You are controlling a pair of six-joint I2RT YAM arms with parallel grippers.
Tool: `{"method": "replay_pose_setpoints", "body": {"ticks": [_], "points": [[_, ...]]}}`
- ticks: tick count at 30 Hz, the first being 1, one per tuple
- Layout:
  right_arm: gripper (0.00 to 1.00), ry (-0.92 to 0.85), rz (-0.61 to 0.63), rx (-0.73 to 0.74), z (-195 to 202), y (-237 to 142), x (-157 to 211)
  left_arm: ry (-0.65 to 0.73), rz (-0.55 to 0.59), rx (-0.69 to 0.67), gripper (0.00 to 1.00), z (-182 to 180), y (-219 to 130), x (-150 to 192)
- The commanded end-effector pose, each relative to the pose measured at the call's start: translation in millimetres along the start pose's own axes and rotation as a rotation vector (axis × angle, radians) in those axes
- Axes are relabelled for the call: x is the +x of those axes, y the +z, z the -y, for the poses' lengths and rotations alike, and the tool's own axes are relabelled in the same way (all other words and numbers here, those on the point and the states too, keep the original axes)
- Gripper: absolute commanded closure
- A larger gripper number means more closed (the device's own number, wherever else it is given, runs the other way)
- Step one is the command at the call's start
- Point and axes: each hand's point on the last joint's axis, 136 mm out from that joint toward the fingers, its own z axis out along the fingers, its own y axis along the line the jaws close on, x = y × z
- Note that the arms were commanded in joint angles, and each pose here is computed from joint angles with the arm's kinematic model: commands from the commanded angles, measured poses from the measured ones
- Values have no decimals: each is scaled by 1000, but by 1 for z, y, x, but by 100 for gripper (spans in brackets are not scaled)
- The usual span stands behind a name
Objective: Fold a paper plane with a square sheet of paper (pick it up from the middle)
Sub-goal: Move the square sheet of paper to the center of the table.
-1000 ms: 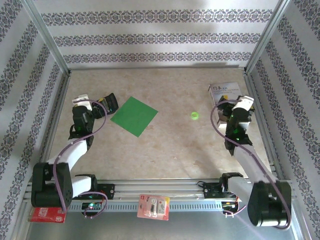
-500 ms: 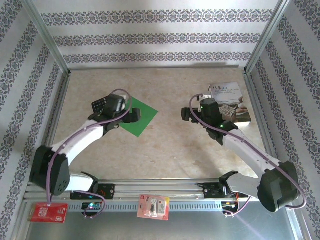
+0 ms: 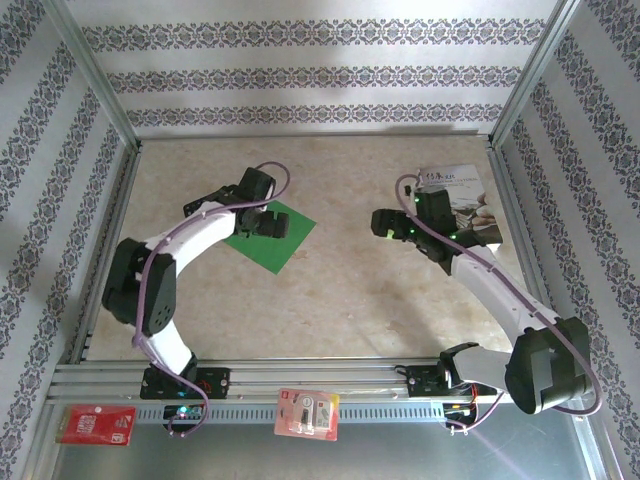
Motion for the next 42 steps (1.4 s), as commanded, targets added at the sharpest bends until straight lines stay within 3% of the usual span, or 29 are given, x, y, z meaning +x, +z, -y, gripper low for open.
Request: {"method": "replay_pose_setpoints", "body": {"ticks": [1, 7, 14, 22, 27, 31, 35, 42], "points": [[2, 22, -30, -100, -11, -5, 3, 102, -116, 20, 0, 1, 18, 15], [2, 28, -56, -144, -18, 1, 6, 114, -223, -40, 0, -16, 47, 16], [2, 48, -86, -155, -16, 9, 13, 29, -371, -72, 4, -20, 71, 50], [2, 70, -112, -173, -16, 15, 16, -157, -401, -6, 6, 9, 64, 86], [2, 84, -132, -187, -17, 20, 20, -247, -355, 55, 5, 55, 47, 102], [2, 99, -149, -200, -18, 23, 22, -168, -282, 80, 3, 73, 27, 90], [2, 100, -159, -221, -21, 23, 24, -9, -260, 17, 0, 57, 17, 86], [2, 89, -138, -188, -14, 21, 24, 154, -343, -51, 0, 52, 35, 79]]}}
